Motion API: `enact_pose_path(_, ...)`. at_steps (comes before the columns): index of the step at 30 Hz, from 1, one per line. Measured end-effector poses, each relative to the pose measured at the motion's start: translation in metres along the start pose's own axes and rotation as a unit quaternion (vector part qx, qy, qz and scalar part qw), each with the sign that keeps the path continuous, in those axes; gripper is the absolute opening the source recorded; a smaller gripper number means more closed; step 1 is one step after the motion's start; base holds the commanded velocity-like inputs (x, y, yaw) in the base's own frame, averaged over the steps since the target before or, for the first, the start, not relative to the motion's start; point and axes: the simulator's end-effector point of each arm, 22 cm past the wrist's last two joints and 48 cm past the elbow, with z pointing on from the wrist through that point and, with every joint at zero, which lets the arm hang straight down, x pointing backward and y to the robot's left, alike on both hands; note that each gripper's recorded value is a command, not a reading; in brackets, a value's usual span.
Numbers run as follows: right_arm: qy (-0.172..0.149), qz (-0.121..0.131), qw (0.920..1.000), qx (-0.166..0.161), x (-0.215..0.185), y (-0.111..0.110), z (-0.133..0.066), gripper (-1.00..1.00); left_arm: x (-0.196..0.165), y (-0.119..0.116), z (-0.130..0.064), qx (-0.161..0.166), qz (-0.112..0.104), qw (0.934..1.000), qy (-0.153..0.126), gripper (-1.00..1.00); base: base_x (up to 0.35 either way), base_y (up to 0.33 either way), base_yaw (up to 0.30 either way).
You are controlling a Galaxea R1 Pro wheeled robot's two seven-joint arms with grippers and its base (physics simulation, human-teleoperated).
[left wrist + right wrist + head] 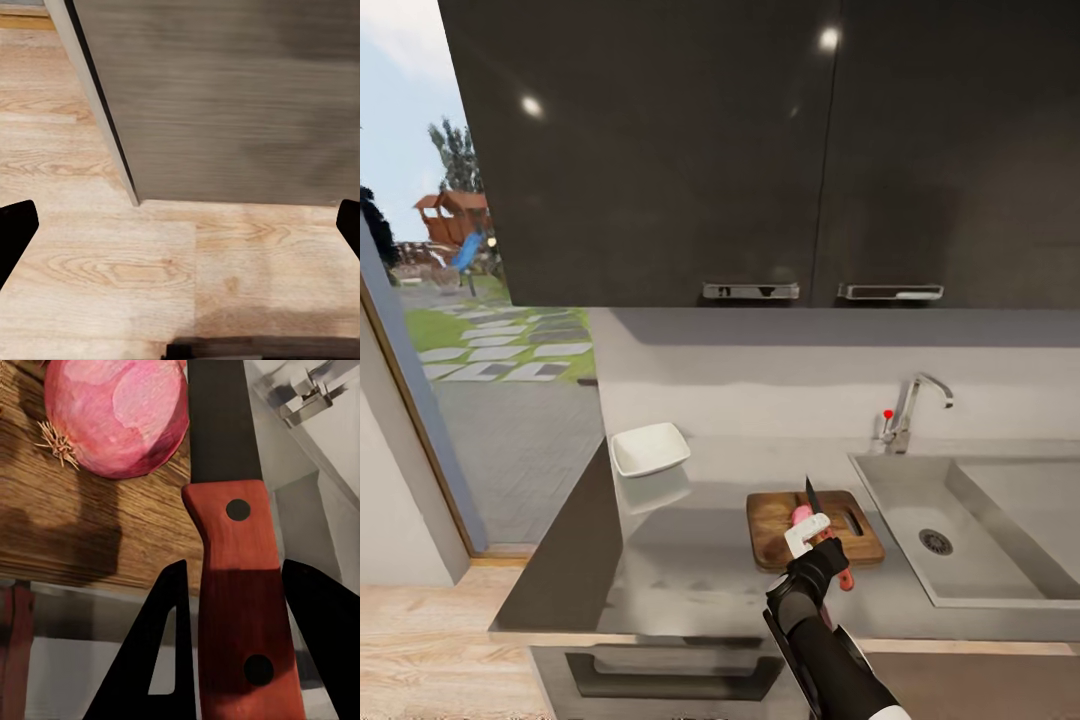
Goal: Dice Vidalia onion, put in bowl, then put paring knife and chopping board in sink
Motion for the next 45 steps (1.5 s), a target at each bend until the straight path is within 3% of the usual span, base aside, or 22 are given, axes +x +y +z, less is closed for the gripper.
enact_pose_path(3,0.0,-0.019,0.9998,0.01,0.0023,-0.0019,0.0013,-1.0,0.0012,0.0,-0.0002,0.0,0.0,1.0,0.002,1.0,0.0,0.0,0.0)
enact_pose_path(45,0.001,-0.019,0.9997,0.012,0.0026,-0.0021,0.0014,-1.0,0.0038,0.0004,-0.0004,0.0,0.0,1.0,0.004,1.0,0.0,0.0,0.0)
